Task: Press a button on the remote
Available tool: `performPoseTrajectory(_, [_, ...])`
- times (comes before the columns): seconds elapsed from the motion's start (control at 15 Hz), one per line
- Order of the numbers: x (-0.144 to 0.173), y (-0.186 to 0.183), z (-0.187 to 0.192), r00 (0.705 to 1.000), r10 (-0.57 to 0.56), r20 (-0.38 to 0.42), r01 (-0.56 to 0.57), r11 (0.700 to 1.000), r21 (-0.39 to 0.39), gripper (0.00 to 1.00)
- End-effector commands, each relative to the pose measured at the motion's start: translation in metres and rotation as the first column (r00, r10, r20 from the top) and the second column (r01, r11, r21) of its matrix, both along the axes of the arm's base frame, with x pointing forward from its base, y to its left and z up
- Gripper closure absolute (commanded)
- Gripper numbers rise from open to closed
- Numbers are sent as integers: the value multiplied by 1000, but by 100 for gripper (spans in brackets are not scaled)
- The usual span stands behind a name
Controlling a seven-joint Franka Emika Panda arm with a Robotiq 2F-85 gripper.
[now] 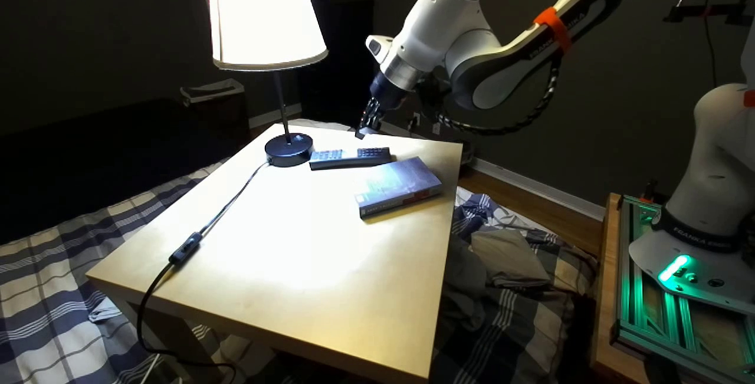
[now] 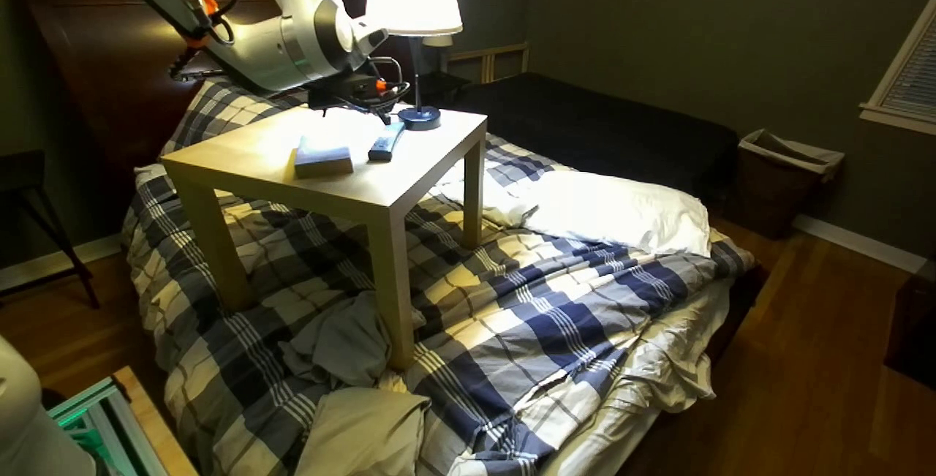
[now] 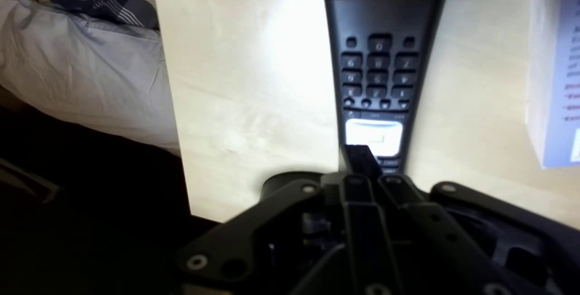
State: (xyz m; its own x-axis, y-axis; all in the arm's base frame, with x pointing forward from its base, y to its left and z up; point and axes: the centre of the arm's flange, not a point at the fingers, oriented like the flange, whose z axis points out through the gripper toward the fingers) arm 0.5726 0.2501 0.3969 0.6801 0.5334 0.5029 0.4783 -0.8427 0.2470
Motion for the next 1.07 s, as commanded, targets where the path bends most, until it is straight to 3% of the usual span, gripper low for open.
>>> performPoseTrajectory(0.0, [-18, -19, 41, 996, -82, -34, 81, 996, -29, 74])
performPoseTrajectory(0.2, [-34, -47, 63, 977, -175, -125, 159, 979, -125, 60])
performPoseTrajectory(0.33, [-51, -65, 81, 958, -201, -207, 178, 976, -125, 44])
performPoseTrajectory(0.53, [-72, -83, 110, 920, -208, -332, 217, 976, -10, 22])
performPoseTrajectory(0.73, [-95, -102, 133, 928, -58, -368, 127, 978, 166, 0])
performPoseTrajectory(0.8, [-106, -108, 136, 944, 2, -329, 74, 973, 218, 0])
performPoseTrajectory(0.87, [-75, -86, 133, 939, -76, -335, 132, 980, 148, 10])
performPoseTrajectory(0.93, [-82, -92, 140, 944, -44, -328, 107, 978, 177, 1])
performPoseTrajectory(1.0, [-88, -97, 144, 946, -30, -322, 96, 977, 190, 0])
